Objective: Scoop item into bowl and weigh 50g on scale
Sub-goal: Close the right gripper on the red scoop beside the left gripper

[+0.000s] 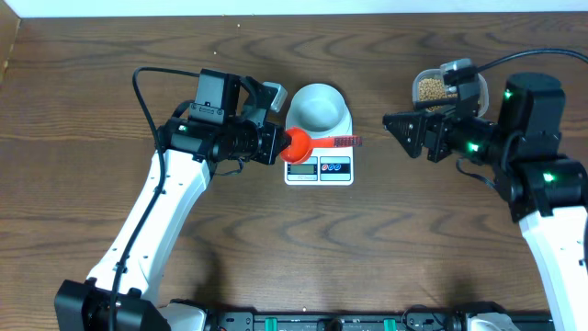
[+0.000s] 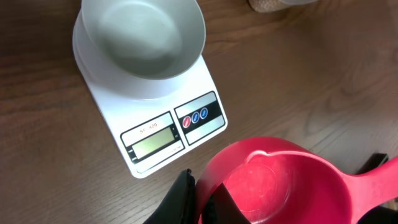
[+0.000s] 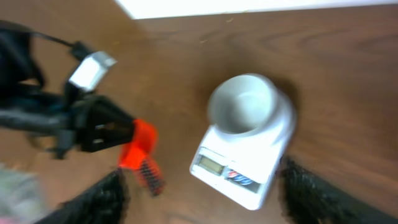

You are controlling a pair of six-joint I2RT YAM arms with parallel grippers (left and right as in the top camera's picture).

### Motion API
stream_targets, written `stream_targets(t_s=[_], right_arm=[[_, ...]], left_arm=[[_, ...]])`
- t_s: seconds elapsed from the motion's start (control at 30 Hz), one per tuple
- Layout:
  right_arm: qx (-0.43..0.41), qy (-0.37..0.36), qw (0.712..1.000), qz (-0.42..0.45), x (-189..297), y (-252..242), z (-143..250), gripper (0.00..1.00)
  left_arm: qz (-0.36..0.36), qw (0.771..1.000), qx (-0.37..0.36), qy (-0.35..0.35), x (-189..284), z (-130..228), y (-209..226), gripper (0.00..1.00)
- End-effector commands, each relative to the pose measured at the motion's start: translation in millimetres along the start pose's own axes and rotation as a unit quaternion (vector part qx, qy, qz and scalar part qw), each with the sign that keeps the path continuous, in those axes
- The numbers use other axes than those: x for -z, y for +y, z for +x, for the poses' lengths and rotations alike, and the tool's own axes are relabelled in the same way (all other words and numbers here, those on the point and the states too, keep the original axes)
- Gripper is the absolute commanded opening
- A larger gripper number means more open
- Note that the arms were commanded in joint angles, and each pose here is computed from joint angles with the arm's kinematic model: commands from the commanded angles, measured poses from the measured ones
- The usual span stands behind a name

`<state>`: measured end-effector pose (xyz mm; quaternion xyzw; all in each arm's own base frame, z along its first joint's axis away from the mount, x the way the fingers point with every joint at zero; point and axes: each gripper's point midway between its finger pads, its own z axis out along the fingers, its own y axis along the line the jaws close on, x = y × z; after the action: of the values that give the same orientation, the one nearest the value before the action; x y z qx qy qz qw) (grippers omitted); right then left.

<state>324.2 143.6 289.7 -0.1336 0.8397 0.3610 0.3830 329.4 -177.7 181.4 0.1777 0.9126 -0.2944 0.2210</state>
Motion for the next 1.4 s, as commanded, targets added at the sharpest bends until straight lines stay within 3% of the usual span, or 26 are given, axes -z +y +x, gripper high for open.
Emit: stream_targets(t_s=[0.0, 0.2, 0.53, 0.9, 1.37], right_arm=[[-0.040, 0.037, 0.995, -0.079, -15, 17, 8, 0.52], [-0.070, 0.075, 0.990, -0.098, -49, 18, 21, 0.43], [-0.061, 0.104, 0.983, -0.137, -73, 55, 35, 0.41], [-0.092, 0.141, 0.976, -0.141, -91, 58, 52, 0.22], [-0.120, 0.159, 0.971, -0.132, -89, 56, 61, 0.26]], left_arm=[[0.011, 1.000, 0.028, 0.004, -4, 3, -2, 0.07], [0.022, 0.999, 0.026, 0.001, -4, 2, -6, 0.07], [0.024, 0.999, 0.024, 0.003, -5, 2, -8, 0.07], [0.034, 0.999, -0.007, 0.016, -13, 8, -25, 0.07], [-0.033, 0.999, -0.009, 0.008, -13, 4, -2, 0.07]])
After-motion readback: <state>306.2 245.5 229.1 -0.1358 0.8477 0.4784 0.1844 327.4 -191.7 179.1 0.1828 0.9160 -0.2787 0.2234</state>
